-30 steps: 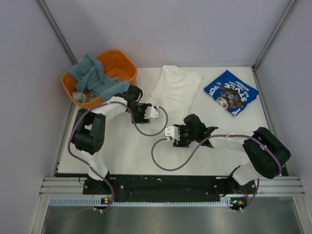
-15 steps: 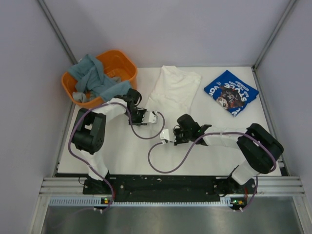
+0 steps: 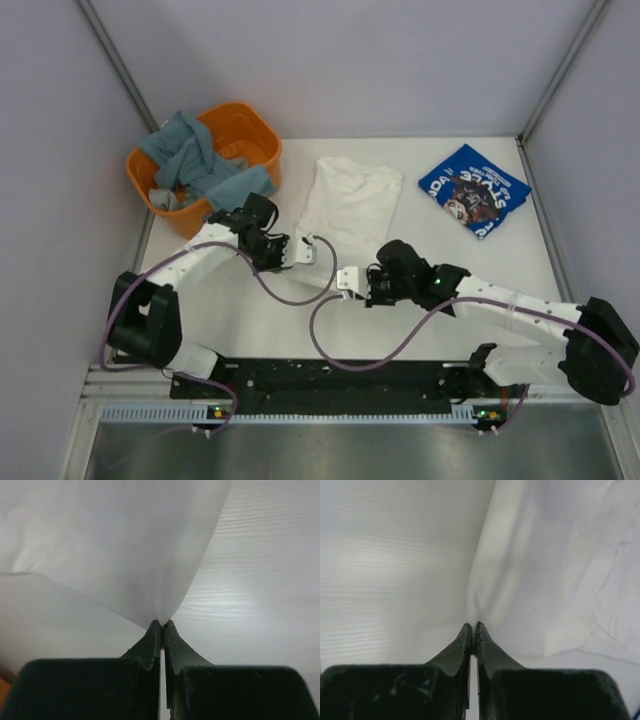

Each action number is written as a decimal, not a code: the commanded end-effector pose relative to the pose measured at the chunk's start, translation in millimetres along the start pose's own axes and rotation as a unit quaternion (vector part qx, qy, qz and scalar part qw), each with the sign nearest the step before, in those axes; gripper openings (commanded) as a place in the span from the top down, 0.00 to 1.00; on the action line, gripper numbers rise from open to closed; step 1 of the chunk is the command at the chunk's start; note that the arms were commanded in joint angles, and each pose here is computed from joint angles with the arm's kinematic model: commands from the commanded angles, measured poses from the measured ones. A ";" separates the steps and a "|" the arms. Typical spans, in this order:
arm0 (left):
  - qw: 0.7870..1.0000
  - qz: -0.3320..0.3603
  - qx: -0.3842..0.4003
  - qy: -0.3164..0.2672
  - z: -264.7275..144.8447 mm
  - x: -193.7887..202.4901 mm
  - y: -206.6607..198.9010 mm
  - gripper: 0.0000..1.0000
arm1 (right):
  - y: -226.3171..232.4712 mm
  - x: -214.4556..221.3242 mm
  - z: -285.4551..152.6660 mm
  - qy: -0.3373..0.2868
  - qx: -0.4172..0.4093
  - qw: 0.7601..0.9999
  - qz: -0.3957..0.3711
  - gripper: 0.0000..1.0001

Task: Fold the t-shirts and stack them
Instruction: Fold the long partially folded tshirt into a neat square, then put the neatly folded tshirt into the corner of the board with the right arm

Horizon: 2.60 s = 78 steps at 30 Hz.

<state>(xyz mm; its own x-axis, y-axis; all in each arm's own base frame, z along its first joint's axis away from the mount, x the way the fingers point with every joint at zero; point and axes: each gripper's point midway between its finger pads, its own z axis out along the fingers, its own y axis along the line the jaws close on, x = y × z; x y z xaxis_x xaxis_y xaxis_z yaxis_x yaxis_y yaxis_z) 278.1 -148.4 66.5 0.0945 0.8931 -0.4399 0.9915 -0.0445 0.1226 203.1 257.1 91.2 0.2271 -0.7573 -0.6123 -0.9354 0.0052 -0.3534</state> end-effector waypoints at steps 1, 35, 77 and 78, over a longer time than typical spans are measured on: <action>0.997 -0.059 0.041 -0.007 -42.4 -7.1 -62.9 1.00 | 34.9 -35.1 -30.0 -0.031 -0.036 0.997 0.058 1.00; 0.948 -0.235 -0.138 -0.163 -126.1 -103.3 50.4 1.00 | -86.5 -58.8 -84.9 -0.308 0.099 0.898 0.297 1.00; 0.846 -0.419 -0.330 0.018 -58.9 -8.1 261.6 0.65 | -214.1 120.8 16.8 -0.077 0.174 0.706 0.682 0.44; 0.851 -0.414 -0.324 0.008 -63.2 -13.7 255.2 0.65 | -204.2 119.1 13.7 -0.073 0.169 0.704 0.686 0.39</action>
<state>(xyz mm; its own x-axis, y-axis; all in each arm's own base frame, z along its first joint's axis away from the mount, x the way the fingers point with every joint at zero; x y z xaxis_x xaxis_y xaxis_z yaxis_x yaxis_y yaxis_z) 521.7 -154.4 99.2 -0.6601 0.5554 -0.5058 0.5229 0.8231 0.2213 445.1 186.2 58.6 -0.7769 0.1725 -0.6055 -0.2221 0.8248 0.5200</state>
